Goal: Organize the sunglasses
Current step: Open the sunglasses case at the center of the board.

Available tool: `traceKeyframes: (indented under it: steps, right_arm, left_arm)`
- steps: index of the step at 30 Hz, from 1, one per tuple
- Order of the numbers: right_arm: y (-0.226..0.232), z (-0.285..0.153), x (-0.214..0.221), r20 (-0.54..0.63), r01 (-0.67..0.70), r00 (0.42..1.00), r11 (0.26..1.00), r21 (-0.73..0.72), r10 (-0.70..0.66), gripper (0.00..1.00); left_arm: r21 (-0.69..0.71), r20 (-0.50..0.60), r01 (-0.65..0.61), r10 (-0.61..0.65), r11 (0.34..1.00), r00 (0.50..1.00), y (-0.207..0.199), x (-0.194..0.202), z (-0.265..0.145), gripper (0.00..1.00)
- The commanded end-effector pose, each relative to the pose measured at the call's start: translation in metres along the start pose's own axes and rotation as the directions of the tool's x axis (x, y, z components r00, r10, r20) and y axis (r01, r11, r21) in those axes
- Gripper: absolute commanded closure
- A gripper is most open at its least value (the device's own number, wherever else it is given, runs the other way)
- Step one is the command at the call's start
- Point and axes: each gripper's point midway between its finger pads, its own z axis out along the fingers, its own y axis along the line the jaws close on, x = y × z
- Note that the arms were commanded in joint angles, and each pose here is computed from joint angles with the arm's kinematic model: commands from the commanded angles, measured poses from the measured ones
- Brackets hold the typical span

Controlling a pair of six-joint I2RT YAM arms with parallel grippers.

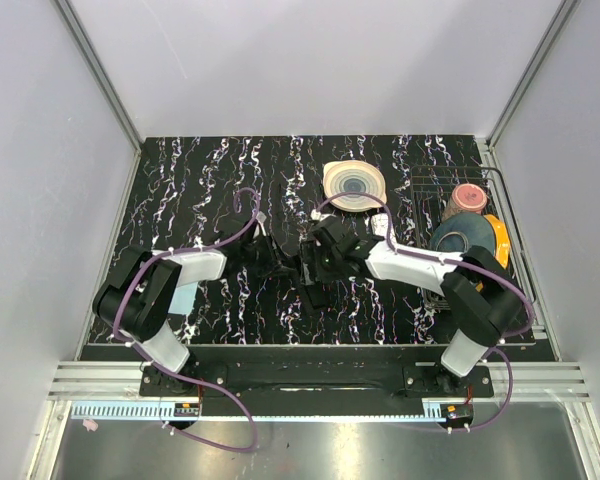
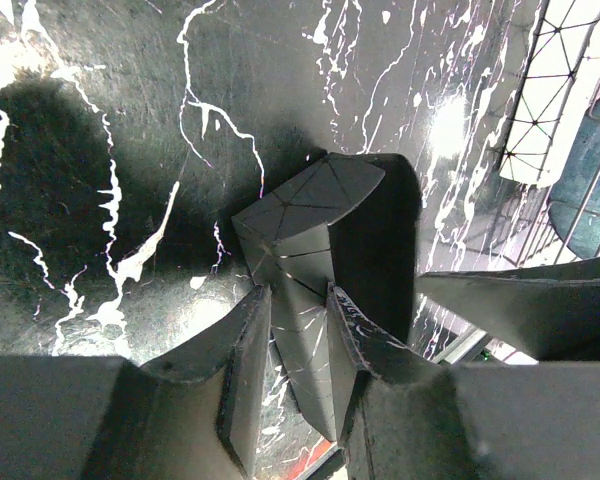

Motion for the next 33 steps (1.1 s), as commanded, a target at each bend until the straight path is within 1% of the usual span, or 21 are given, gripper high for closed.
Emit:
traceKeyframes:
  steps: [1, 5, 8, 9, 11, 12, 13, 15, 16, 18, 19, 22, 25, 26, 27, 28, 29, 30, 32, 33]
  right_arm:
    - [-0.021, -0.025, -0.019, 0.075, -0.007, 0.997, 0.997, 0.071, 0.001, 0.25]
    - [-0.033, -0.025, -0.018, 0.061, -0.010, 0.998, 0.994, 0.113, 0.004, 0.26]
    - [-0.042, -0.026, -0.015, 0.055, -0.021, 0.998, 0.990, 0.141, 0.014, 0.32]
    - [-0.045, -0.027, -0.012, 0.053, -0.028, 0.998, 0.988, 0.150, 0.021, 0.37]
    - [-0.050, -0.028, -0.013, 0.057, -0.041, 0.998, 0.986, 0.161, 0.032, 0.41]
    - [-0.051, -0.029, -0.014, 0.061, -0.044, 0.998, 0.985, 0.166, 0.034, 0.46]
    - [-0.052, -0.029, -0.014, 0.063, -0.047, 0.997, 0.985, 0.168, 0.037, 0.46]
    - [-0.049, -0.030, -0.019, 0.074, -0.049, 0.997, 0.986, 0.161, 0.037, 0.54]
    - [-0.048, -0.030, -0.019, 0.071, -0.049, 0.997, 0.986, 0.157, 0.038, 0.57]
    - [-0.045, -0.027, -0.021, 0.064, -0.043, 0.997, 0.989, 0.144, 0.035, 0.59]
    - [-0.044, -0.025, -0.021, 0.059, -0.043, 0.998, 0.989, 0.139, 0.035, 0.60]
    - [-0.039, -0.016, -0.018, 0.024, -0.033, 0.999, 0.994, 0.104, 0.030, 0.60]
    - [-0.040, -0.006, -0.015, -0.002, -0.030, 1.000, 0.994, 0.104, 0.031, 0.60]
    - [-0.037, -0.004, -0.012, -0.021, -0.032, 0.999, 0.996, 0.083, 0.033, 0.61]
    - [-0.038, -0.003, -0.013, -0.023, -0.036, 0.999, 0.996, 0.079, 0.038, 0.64]
    - [-0.036, -0.003, -0.013, -0.025, -0.037, 0.999, 0.997, 0.069, 0.039, 0.70]
    - [-0.035, -0.003, -0.014, -0.026, -0.039, 0.999, 0.997, 0.067, 0.040, 0.78]
    - [-0.036, -0.003, -0.014, -0.024, -0.047, 0.998, 0.996, 0.069, 0.049, 0.83]
    - [-0.037, -0.005, -0.016, -0.007, -0.089, 0.996, 0.992, 0.084, 0.090, 0.92]
    - [-0.038, -0.007, -0.017, 0.006, -0.115, 0.993, 0.989, 0.094, 0.115, 1.00]
  left_arm:
    - [-0.284, -0.046, -0.005, -0.009, 0.959, 0.999, 0.072, 0.021, 0.002, 0.68]
    - [-0.282, -0.048, -0.010, -0.004, 0.959, 0.999, 0.070, 0.019, 0.002, 0.68]
    - [-0.287, -0.048, -0.015, 0.002, 0.958, 0.999, 0.069, 0.017, 0.002, 0.68]
    - [-0.288, -0.050, -0.017, 0.002, 0.958, 0.999, 0.069, 0.017, 0.002, 0.68]
    - [-0.280, -0.046, -0.025, 0.012, 0.960, 0.999, 0.065, 0.014, 0.002, 0.68]
    - [-0.278, -0.046, -0.027, 0.015, 0.960, 0.999, 0.064, 0.013, 0.001, 0.68]
    - [-0.276, -0.044, -0.030, 0.019, 0.961, 0.999, 0.062, 0.012, 0.001, 0.68]
    - [-0.254, -0.041, -0.050, 0.041, 0.966, 0.998, 0.054, 0.008, -0.001, 0.67]
    - [-0.251, -0.036, -0.053, 0.046, 0.966, 0.998, 0.053, 0.006, -0.002, 0.66]
    - [-0.230, -0.023, -0.081, 0.078, 0.970, 0.997, 0.043, -0.001, -0.004, 0.63]
    - [-0.223, -0.018, -0.087, 0.085, 0.971, 0.996, 0.040, -0.004, -0.005, 0.60]
    - [-0.201, -0.010, -0.113, 0.113, 0.973, 0.993, 0.029, -0.011, -0.007, 0.55]
    - [-0.190, 0.001, -0.124, 0.127, 0.974, 0.992, 0.020, -0.016, -0.010, 0.48]
    - [-0.197, 0.008, -0.129, 0.133, 0.972, 0.991, 0.020, -0.019, -0.011, 0.44]
    - [-0.205, 0.008, -0.135, 0.140, 0.969, 0.990, 0.020, -0.019, -0.015, 0.42]
    - [-0.209, 0.019, -0.135, 0.142, 0.969, 0.990, 0.018, -0.023, -0.017, 0.39]
    - [-0.222, 0.028, -0.136, 0.145, 0.966, 0.989, 0.019, -0.025, -0.020, 0.36]
    - [-0.231, 0.034, -0.138, 0.150, 0.963, 0.988, 0.018, -0.026, -0.026, 0.32]
    - [-0.238, 0.075, -0.137, 0.159, 0.962, 0.985, 0.012, -0.036, -0.036, 0.29]
    - [-0.252, 0.081, -0.123, 0.148, 0.960, 0.986, 0.014, -0.037, -0.042, 0.28]
